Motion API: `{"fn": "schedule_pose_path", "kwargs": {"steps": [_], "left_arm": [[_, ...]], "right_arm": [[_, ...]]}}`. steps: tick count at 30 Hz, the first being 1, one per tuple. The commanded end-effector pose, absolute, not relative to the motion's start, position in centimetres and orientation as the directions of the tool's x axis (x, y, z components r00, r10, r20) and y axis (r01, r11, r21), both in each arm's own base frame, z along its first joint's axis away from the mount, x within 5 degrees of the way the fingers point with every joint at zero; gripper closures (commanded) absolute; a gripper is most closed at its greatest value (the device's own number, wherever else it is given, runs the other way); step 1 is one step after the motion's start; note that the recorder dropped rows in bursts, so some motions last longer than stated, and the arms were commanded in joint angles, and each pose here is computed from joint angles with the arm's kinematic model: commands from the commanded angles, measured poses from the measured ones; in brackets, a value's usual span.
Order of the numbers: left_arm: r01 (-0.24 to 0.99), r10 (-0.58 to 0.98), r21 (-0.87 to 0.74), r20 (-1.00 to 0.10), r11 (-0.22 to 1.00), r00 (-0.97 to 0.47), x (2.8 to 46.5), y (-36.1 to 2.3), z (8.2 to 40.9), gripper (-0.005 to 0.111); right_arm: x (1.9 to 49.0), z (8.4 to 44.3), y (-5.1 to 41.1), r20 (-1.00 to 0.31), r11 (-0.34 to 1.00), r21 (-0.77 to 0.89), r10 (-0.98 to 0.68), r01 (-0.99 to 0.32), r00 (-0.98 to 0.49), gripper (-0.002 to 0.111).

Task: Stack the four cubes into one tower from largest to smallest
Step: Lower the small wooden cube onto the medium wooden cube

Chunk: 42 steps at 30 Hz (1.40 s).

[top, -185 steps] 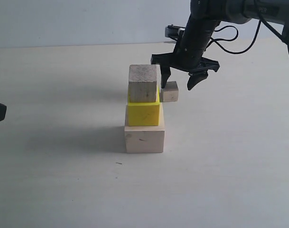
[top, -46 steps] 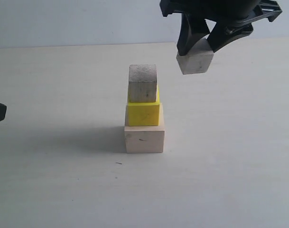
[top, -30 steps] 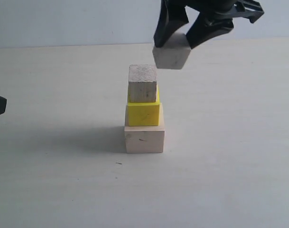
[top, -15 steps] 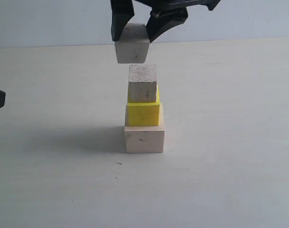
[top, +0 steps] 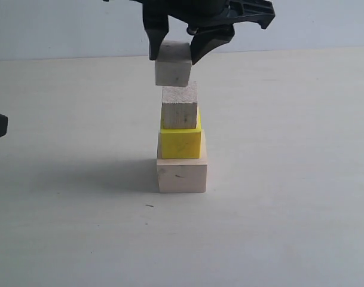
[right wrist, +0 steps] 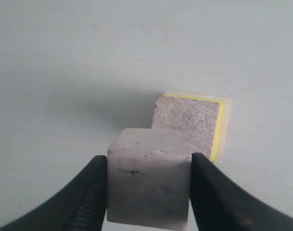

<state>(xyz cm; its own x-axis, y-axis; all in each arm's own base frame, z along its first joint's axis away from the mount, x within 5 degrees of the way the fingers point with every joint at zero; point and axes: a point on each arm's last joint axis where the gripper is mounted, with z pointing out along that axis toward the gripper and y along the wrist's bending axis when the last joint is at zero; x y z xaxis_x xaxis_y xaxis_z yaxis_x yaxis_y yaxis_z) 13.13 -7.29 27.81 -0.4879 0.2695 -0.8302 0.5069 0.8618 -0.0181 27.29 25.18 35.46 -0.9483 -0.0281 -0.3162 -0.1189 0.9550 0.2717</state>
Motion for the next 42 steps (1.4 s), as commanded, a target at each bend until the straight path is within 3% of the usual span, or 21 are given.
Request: {"fn": "schedule_pose_path", "kwargs": {"steps": [1,17,42], "left_arm": [[0.496,0.24,-0.044,-0.835,0.867,-0.495,13.2,-7.3,28.0,0.107],[0.496,0.24,-0.044,-0.835,0.867,-0.495,13.2,-7.3,28.0,0.107],[0.495,0.239,-0.044,-0.836,0.868,-0.493,13.2,-7.3,28.1,0.107]], "right_arm": [[28.0,35.9,24.3,-0.33,0.954,0.277,-0.017,-0.115,-0.944,0.108],[29.3,33.5,25.1,-0.305,0.97,0.214,-0.043,-0.113,-0.951,0.108],[28.9,33.4,25.4,-0.315,0.972,0.197,-0.064,-0.131,-0.947,0.108]]}}
